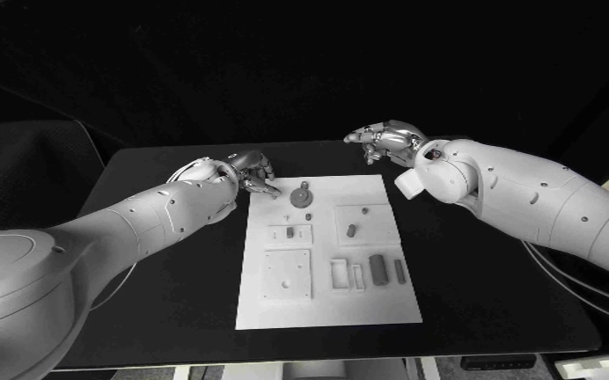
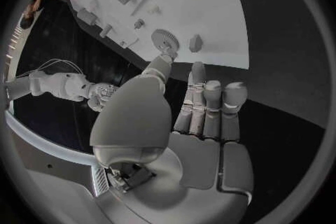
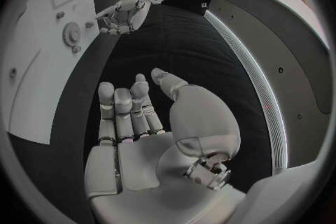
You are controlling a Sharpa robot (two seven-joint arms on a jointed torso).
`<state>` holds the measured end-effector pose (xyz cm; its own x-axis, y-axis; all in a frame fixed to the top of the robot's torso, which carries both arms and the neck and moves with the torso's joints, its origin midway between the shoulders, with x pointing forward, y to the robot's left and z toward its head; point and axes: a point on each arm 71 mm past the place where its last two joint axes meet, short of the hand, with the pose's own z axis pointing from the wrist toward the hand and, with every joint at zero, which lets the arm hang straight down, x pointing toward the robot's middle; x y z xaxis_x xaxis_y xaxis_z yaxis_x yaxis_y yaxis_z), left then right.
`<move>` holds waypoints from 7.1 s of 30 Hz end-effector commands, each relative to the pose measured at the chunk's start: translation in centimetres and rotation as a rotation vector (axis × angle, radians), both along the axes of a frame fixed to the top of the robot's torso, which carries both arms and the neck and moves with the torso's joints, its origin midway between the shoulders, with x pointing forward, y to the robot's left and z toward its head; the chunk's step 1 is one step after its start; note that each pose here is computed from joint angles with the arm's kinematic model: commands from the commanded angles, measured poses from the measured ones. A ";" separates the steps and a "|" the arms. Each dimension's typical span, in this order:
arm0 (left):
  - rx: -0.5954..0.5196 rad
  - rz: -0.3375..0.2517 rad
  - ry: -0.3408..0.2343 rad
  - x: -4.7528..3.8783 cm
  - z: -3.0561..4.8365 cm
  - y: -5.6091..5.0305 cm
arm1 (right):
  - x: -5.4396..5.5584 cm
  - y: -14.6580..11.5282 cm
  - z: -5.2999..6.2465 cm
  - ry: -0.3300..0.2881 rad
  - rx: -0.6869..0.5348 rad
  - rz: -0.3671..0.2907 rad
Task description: Assemble the parts on the task board
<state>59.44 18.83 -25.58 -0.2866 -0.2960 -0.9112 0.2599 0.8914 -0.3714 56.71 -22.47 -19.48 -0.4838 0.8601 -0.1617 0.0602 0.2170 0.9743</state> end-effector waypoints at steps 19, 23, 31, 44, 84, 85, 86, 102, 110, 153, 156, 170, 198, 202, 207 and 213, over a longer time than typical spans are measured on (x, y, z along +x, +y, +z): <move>0.167 0.005 0.048 0.02 -0.61 -0.7 | -0.1 0.4 0.1 -0.006 0.001 0.019; 0.191 -0.015 0.040 0.03 -0.62 -0.7 | -0.1 0.6 0.1 -0.006 0.002 0.023; 0.203 -0.033 0.043 -0.02 -0.67 -0.6 | -0.1 0.6 0.1 -0.007 0.002 0.023; 0.165 -0.053 0.062 -0.08 -0.70 -1.3 | -0.1 0.8 0.2 -0.009 0.003 0.026; 0.150 -0.009 0.076 0.52 -0.60 -1.3 | -0.1 1.3 1.4 -0.033 0.002 0.034; 0.151 -0.008 0.076 0.55 -0.60 -1.3 | -0.1 1.3 1.4 -0.033 0.002 0.034; 0.152 -0.006 0.076 0.57 -0.60 -1.2 | -0.1 1.3 1.5 -0.034 0.002 0.034; 0.144 0.001 0.078 0.74 -0.59 -0.9 | 0.0 1.4 1.9 -0.044 0.000 0.037; 0.142 -0.008 0.090 0.69 -0.70 -1.2 | -0.1 1.6 2.0 -0.046 0.001 0.040; 0.136 -0.018 0.129 0.39 -1.53 -1.7 | 0.0 1.8 2.4 -0.053 0.000 0.043; 0.136 -0.021 0.133 0.38 -1.55 -1.8 | 0.0 1.8 2.5 -0.053 0.000 0.043; 0.141 -0.011 0.139 0.43 -1.60 -1.6 | 0.0 1.8 2.5 -0.054 0.000 0.043; 0.130 -0.005 0.153 0.44 -1.66 -1.5 | 0.0 1.8 2.5 -0.054 0.000 0.042; 0.125 -0.007 0.149 0.45 -1.62 -1.6 | 0.0 1.8 2.5 -0.053 0.000 0.044; 0.114 -0.008 0.154 0.42 -1.63 -1.6 | 0.0 1.8 2.5 -0.053 0.000 0.043; 0.107 -0.009 0.157 0.41 -1.63 -1.6 | 0.0 1.7 2.5 -0.052 -0.001 0.043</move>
